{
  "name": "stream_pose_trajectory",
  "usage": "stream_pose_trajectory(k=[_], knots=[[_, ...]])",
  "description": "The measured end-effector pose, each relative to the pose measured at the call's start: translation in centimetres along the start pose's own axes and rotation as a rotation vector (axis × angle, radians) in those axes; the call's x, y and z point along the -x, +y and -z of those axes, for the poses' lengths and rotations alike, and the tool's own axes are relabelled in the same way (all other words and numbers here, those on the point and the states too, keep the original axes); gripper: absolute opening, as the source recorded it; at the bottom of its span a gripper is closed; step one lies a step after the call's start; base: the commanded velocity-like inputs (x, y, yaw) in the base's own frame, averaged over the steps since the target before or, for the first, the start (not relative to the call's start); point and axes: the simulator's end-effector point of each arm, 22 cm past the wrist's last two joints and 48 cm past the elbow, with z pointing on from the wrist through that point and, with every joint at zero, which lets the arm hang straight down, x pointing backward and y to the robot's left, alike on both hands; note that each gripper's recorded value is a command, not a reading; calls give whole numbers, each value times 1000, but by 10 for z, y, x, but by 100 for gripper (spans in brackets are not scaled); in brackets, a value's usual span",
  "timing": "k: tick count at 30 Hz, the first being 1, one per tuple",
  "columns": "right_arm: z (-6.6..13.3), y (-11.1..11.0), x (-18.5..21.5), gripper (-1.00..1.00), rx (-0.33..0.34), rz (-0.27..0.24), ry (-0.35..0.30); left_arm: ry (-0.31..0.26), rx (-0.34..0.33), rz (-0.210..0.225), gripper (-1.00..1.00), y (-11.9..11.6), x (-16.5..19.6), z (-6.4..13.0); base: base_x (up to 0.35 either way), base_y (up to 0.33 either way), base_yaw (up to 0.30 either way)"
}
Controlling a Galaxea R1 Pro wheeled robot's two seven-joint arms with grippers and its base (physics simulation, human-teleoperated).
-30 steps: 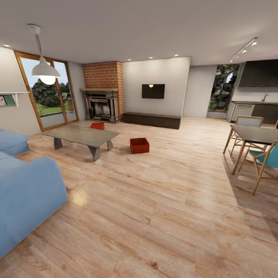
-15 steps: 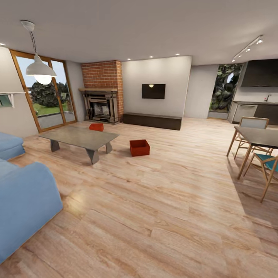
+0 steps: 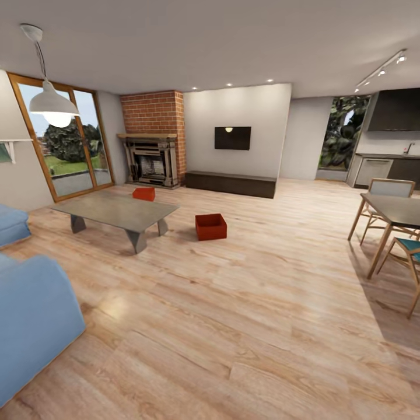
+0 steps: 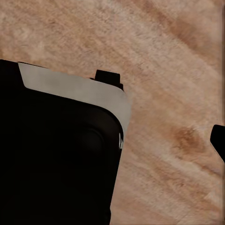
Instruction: Move the two storage containers from the living room to the garage. In the garage, place one container on the floor and stack the other container on top of it (either order is fine).
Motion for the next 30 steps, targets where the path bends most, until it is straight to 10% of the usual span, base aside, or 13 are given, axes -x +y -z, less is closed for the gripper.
stream_pose_trajectory(k=[30], knots=[[0, 0, 0, 100, 0, -1, 0, 1, 0, -1, 100, 0, 0, 0, 320, 0, 0]])
